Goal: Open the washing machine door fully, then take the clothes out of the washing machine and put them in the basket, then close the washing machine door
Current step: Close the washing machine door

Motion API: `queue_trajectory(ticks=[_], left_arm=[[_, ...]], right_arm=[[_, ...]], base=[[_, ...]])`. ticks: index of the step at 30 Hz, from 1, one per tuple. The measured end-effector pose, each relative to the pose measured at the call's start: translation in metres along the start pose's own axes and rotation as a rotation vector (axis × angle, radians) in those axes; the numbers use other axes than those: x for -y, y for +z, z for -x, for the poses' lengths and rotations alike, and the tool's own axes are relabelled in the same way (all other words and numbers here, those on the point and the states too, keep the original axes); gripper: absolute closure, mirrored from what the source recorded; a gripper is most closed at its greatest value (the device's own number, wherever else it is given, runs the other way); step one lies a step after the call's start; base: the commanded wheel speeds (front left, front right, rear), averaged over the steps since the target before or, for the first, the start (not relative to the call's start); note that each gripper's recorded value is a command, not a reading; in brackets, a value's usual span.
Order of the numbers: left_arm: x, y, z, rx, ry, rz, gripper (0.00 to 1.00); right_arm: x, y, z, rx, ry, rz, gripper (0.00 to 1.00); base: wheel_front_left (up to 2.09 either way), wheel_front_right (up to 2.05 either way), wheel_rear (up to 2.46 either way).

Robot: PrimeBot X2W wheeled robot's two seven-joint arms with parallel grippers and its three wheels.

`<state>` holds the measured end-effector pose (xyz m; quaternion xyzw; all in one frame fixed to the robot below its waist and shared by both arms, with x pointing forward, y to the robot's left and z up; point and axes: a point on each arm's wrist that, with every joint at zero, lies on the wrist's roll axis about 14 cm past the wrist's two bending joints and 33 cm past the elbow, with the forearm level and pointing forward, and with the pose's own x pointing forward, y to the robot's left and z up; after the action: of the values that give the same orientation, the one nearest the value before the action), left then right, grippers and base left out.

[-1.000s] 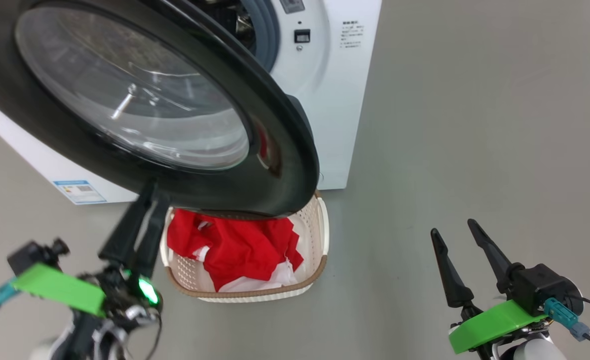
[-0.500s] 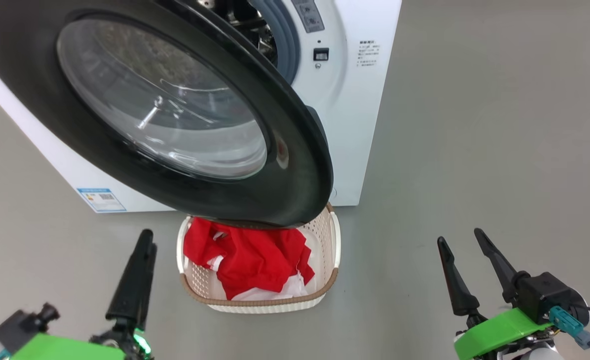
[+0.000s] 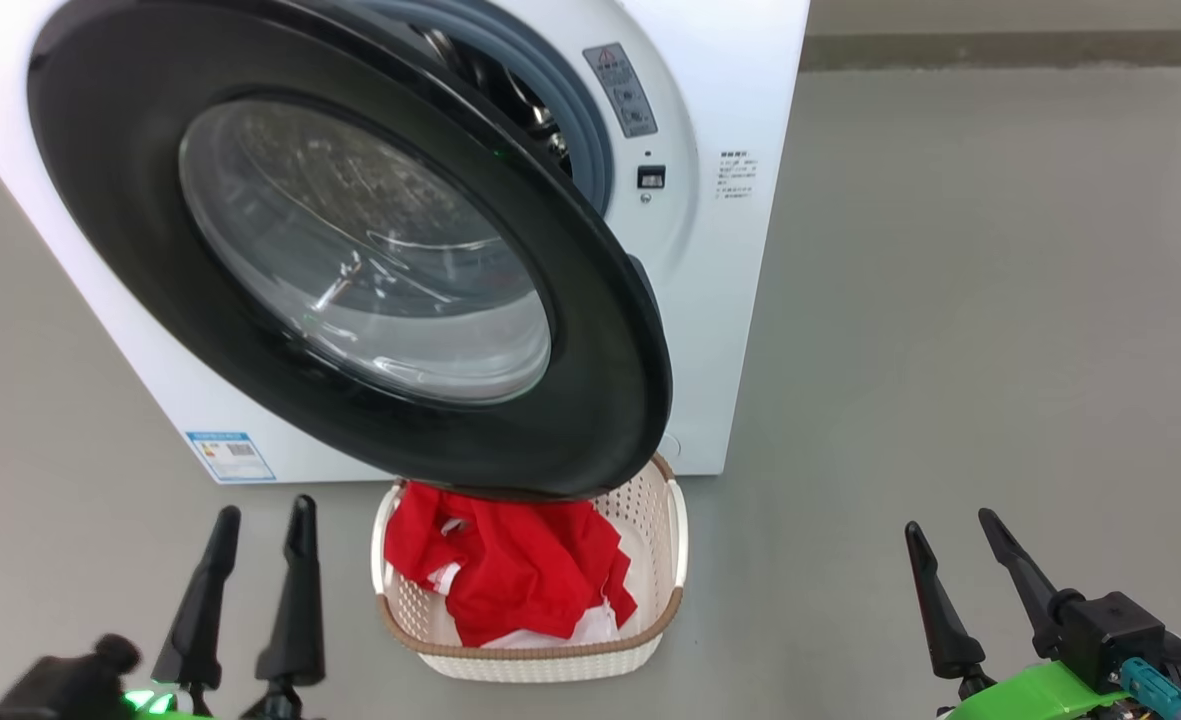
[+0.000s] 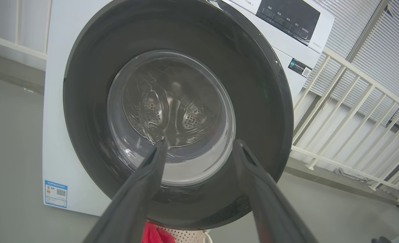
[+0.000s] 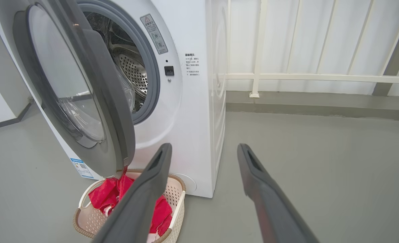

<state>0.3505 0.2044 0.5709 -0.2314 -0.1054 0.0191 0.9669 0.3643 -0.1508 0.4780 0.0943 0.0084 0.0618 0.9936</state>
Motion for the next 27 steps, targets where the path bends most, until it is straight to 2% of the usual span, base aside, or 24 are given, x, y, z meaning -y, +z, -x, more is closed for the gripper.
queue_trajectory(ticks=[1,9,13,27], left_arm=[[0.001,0.001,0.002,0.004,-0.004,-0.059,0.00],[-0.010,-0.012,0.024,-0.048,0.015,-0.281,0.00],[-0.012,-0.023,0.034,-0.081,0.010,-0.346,0.00],[-0.012,-0.039,0.044,-0.126,0.002,-0.399,0.00]], right_arm=[[-0.001,0.002,0.001,0.005,0.002,0.001,0.00],[-0.003,0.006,0.010,0.015,0.008,0.027,0.00],[-0.002,0.004,0.015,0.007,0.005,0.028,0.00],[-0.002,-0.001,0.023,-0.017,0.002,0.025,0.00]], base=[[0.00,0.00,0.00],[0.00,0.00,0.00],[0.00,0.00,0.00],[0.00,0.00,0.00]])
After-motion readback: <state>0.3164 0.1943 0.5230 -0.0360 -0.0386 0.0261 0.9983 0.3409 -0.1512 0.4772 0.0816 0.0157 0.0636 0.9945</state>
